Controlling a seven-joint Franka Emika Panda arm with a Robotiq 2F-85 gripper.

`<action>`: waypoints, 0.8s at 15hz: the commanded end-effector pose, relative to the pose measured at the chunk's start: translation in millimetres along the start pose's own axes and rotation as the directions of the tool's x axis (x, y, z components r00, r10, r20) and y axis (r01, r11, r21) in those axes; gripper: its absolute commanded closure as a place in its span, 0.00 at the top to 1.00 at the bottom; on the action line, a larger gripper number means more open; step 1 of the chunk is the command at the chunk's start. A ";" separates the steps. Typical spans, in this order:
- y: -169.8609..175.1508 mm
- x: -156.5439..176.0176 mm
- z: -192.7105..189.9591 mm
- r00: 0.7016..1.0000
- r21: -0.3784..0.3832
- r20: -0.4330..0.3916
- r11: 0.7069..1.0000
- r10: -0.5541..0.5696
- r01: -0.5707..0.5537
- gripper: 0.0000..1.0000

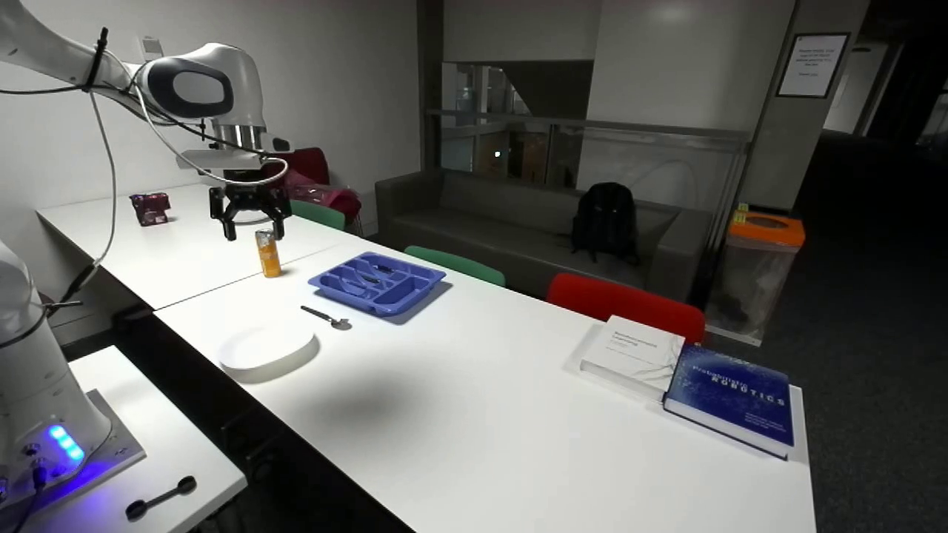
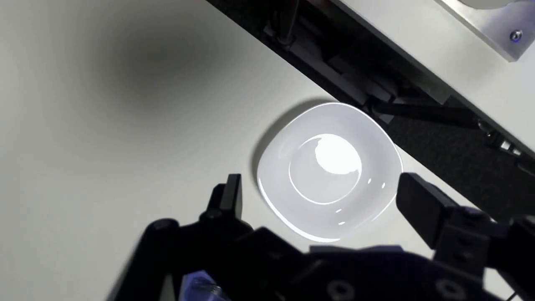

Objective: Pick up the spoon from the table and put it in the spoon holder

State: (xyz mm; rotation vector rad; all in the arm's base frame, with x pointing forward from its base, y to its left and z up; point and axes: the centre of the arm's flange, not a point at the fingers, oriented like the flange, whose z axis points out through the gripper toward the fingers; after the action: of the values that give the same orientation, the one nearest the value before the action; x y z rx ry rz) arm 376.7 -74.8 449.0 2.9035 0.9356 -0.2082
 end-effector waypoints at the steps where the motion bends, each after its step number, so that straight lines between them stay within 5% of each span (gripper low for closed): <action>1: -11.4 8.0 -8.9 0.980 -0.020 0.016 0.980 -0.198 0.199 1.00; 2: -9.9 9.8 -2.2 0.994 -0.009 0.002 0.994 -0.106 0.106 1.00; 7: -11.6 11.6 -2.3 0.993 -0.009 0.003 0.993 -0.115 0.115 1.00; 12: -25.3 23.6 -0.1 0.909 -0.008 0.014 0.909 -0.416 0.416 1.00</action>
State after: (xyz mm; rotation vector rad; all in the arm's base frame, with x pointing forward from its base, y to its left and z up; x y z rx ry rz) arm 380.1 -49.7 446.1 2.7496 1.3379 -0.2325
